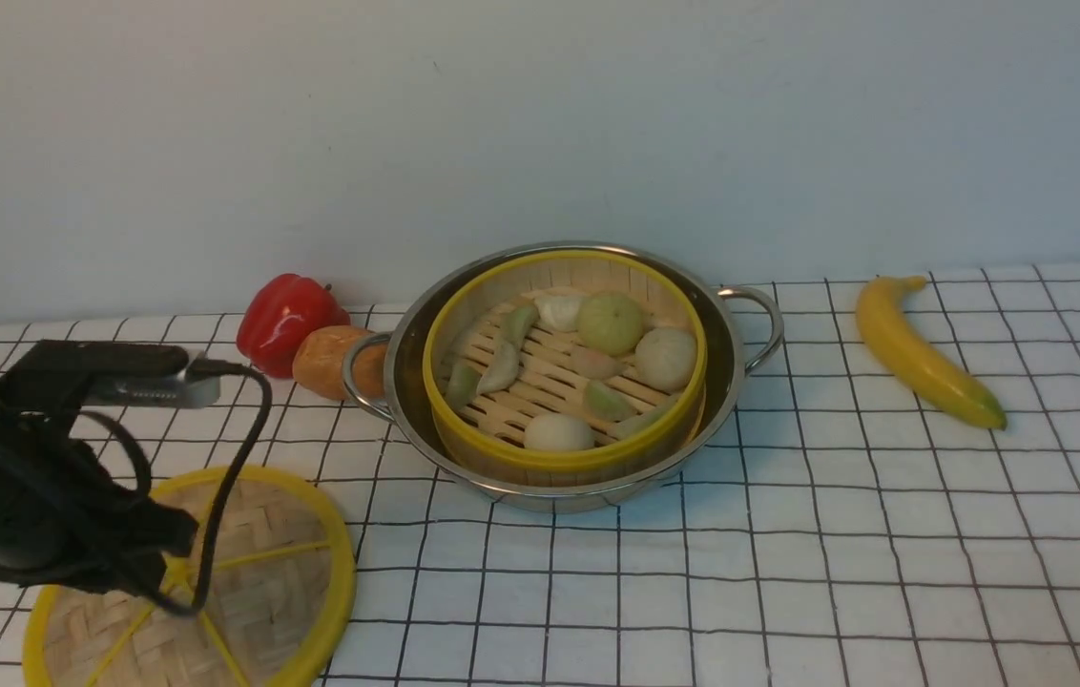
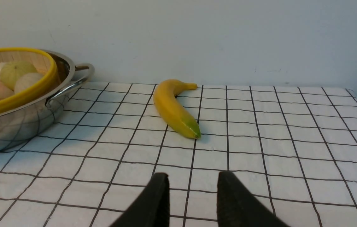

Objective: Place the steamer in the pot on the white tablecloth, and put the lid on the steamer.
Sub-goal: 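Grasp the bamboo steamer lid lying on the table by its centre knob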

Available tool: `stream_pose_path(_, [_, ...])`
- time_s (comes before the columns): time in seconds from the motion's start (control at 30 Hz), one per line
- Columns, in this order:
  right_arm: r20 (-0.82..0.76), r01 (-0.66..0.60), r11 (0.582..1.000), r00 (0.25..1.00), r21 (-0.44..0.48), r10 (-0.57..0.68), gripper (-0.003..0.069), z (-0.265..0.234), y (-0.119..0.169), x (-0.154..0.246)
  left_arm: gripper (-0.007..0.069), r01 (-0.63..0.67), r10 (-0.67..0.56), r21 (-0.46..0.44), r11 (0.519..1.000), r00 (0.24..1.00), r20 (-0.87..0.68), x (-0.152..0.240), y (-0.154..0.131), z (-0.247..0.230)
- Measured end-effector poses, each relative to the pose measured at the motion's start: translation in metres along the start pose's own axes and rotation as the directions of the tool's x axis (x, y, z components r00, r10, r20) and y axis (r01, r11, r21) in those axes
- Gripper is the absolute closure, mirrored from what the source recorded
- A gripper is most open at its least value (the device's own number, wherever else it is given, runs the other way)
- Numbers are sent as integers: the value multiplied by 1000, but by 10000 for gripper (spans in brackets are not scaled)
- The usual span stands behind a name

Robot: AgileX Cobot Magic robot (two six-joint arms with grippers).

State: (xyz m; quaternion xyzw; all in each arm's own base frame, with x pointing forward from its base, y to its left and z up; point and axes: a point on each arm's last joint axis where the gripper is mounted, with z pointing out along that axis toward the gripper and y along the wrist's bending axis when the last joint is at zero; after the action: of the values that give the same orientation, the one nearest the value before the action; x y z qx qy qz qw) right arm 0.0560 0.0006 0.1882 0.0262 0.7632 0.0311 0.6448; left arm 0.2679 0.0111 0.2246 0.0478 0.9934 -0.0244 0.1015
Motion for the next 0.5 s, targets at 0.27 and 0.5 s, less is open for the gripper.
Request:
stream_pose_path(0.27, [0, 0, 1000, 1000, 0, 0, 419, 0, 0, 0, 382, 56, -55, 9, 998, 995, -77, -38, 8, 36])
stream_pose_path(0.5, [0, 0, 1000, 1000, 0, 0, 419, 0, 0, 0, 382, 98, -95, 7, 995, 982, -162, -40, 11, 65])
